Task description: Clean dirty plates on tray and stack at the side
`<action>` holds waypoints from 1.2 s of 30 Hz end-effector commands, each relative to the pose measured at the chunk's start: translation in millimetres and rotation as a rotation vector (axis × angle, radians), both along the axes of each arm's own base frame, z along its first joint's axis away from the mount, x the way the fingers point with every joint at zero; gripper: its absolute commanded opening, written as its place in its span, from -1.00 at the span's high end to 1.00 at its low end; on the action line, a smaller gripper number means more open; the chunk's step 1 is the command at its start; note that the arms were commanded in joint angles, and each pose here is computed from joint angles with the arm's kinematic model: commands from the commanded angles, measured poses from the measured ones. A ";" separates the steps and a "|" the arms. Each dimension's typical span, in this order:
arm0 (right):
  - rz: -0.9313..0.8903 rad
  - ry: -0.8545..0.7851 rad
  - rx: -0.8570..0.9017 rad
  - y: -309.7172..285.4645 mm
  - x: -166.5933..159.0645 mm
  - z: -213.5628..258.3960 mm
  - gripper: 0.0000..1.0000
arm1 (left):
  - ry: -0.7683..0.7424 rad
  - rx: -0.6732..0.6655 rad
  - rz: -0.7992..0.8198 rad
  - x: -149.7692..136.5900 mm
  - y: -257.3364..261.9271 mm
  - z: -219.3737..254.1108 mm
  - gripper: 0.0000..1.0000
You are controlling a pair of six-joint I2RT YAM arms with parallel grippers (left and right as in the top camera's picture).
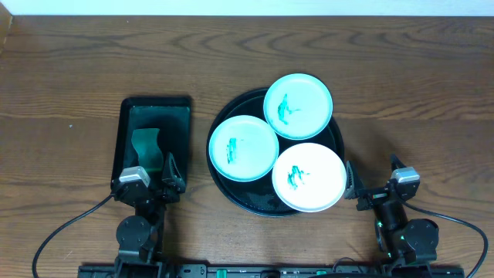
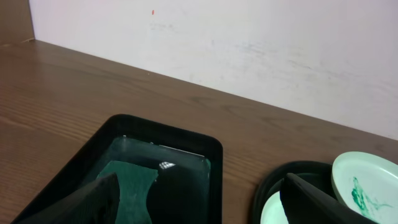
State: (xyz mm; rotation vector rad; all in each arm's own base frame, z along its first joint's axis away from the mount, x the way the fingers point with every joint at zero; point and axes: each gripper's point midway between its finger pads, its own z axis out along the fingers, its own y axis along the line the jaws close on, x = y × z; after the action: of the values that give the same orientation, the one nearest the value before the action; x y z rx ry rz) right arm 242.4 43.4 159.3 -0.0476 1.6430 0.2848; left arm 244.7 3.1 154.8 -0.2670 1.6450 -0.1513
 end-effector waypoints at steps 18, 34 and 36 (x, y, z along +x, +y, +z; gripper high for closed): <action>0.017 -0.002 -0.007 3.1 -0.9 -0.2 -0.99 | 0.054 0.018 0.032 -1.5 6.1 -16.2 -0.66; 0.017 -0.002 -0.007 3.1 -0.9 -0.2 -0.98 | 0.270 0.020 -0.062 -1.5 -9.9 -28.5 -0.65; 0.017 -0.002 -0.007 3.1 -0.9 -0.2 -0.98 | 0.332 0.023 -0.063 2.1 -10.5 -22.7 -0.65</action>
State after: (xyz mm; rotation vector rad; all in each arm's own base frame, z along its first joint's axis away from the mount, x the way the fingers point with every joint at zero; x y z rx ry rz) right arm 242.4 43.4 159.4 -0.0476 1.6426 0.2848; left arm 239.8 -8.2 108.5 -0.2328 1.9512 -0.1570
